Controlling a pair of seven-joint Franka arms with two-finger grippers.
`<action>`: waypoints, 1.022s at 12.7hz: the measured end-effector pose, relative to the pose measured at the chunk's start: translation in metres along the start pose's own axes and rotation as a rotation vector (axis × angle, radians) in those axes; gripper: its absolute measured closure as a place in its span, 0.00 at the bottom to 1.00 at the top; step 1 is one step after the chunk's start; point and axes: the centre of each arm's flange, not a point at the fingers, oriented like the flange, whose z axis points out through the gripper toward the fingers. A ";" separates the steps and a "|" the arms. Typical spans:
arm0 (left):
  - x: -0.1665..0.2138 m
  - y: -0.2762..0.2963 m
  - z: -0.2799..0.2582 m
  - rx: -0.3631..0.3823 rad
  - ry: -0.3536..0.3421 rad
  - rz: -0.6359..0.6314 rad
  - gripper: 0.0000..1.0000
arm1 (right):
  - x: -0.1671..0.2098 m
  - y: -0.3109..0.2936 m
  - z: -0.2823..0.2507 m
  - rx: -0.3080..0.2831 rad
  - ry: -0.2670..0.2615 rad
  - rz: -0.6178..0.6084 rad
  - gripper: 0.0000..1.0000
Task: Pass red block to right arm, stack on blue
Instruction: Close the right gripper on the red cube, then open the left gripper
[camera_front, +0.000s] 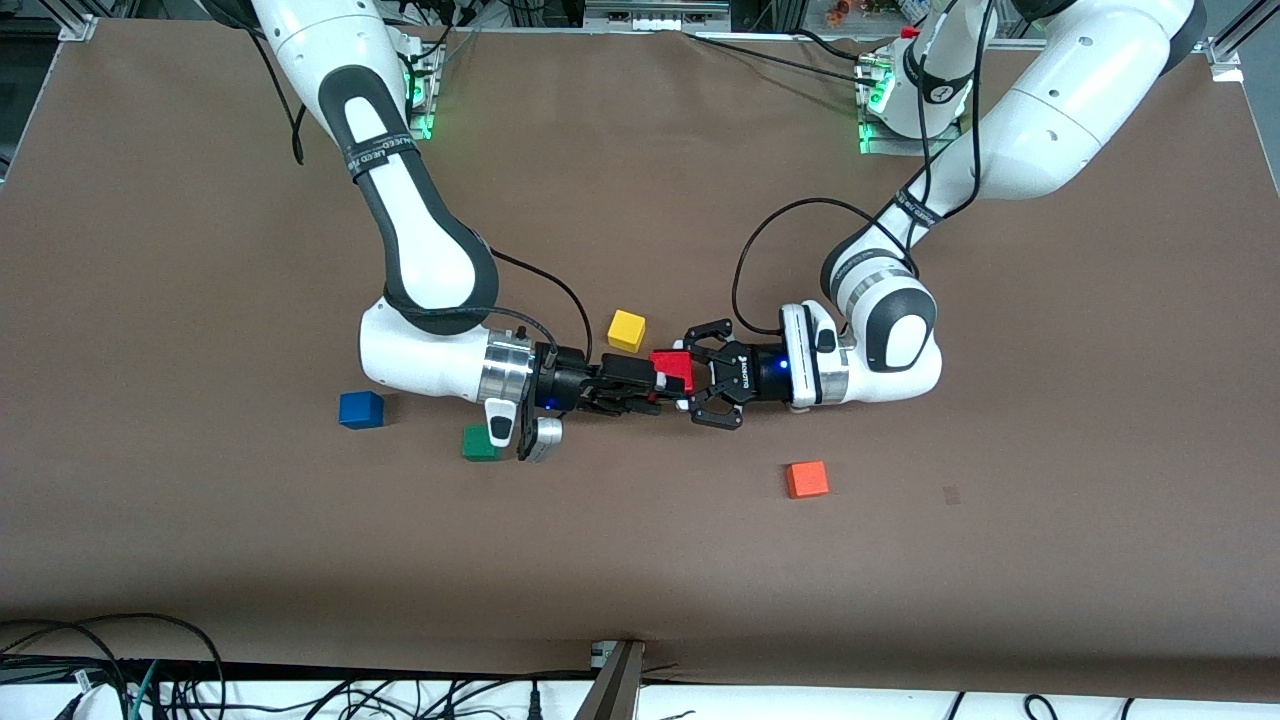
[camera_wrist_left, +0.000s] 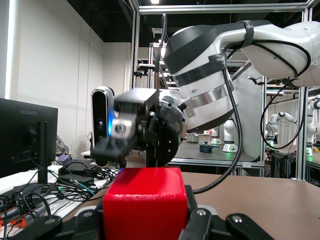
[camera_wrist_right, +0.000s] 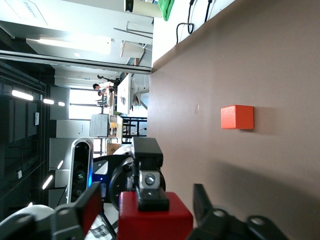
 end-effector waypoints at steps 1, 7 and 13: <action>0.002 -0.001 0.000 0.001 0.003 0.004 0.44 | 0.000 0.000 0.000 0.001 0.001 -0.007 0.37; 0.004 -0.002 0.000 0.002 0.006 0.005 0.44 | 0.001 -0.002 0.000 0.002 0.004 -0.010 0.43; -0.003 0.004 0.000 -0.005 0.002 -0.076 0.16 | 0.005 -0.004 -0.004 -0.004 0.008 -0.021 0.43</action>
